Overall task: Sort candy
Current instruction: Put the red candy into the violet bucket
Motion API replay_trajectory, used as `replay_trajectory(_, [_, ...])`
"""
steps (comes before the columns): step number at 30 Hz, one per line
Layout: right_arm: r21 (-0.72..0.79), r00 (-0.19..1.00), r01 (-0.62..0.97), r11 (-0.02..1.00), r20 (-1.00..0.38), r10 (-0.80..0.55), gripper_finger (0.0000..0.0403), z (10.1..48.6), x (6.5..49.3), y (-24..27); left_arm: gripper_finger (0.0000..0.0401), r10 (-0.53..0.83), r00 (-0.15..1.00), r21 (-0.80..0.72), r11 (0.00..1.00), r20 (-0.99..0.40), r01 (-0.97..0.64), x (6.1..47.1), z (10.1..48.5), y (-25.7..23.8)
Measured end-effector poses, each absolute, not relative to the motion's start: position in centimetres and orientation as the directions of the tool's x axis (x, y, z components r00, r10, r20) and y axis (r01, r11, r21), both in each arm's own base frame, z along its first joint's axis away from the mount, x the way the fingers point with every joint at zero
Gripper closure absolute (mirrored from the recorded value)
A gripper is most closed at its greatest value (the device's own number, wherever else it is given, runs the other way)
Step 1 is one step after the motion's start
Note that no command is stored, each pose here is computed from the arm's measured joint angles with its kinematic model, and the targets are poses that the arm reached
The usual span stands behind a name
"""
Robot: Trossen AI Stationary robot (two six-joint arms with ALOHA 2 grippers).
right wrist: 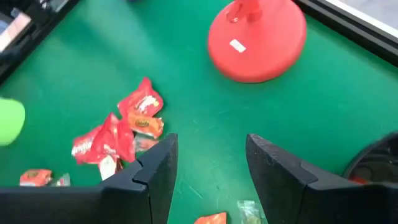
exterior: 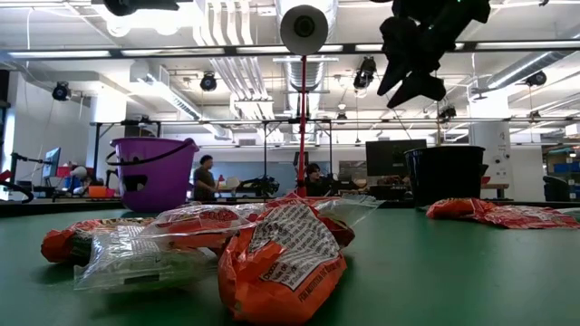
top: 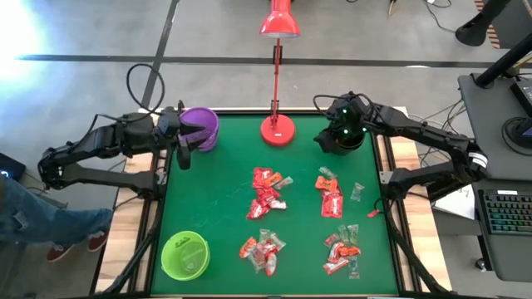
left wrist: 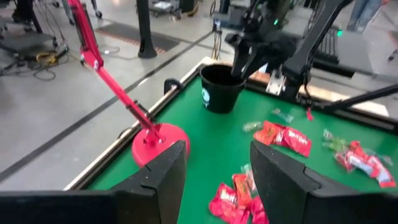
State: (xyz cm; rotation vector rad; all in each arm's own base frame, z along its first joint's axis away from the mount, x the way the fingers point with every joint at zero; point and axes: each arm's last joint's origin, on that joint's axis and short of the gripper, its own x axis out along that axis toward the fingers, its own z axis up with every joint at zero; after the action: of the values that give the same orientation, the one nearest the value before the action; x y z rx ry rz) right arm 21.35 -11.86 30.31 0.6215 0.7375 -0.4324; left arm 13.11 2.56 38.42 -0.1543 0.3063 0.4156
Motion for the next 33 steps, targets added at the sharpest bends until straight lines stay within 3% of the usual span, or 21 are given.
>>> replay_trajectory(11, [0.386,0.671,0.56,0.734,-0.731,-0.127,0.0227,30.3,21.7,-11.1,0.024,0.365,0.812,-0.079,0.892,-0.456,-0.445,14.8,36.8,2.8])
replay_trajectory(23, [0.435,0.69,0.503,0.747,-0.722,-0.044,0.0225,30.8,23.0,-8.4,0.024,0.346,0.706,-0.009,0.895,-0.618,-0.446,19.7,33.7,3.5])
replay_trajectory(33, [0.439,0.713,0.463,0.77,-0.7,-0.03,0.0225,32.0,23.4,-7.5,0.0241,0.146,0.635,-0.088,0.943,-0.759,-0.321,24.0,30.0,2.8])
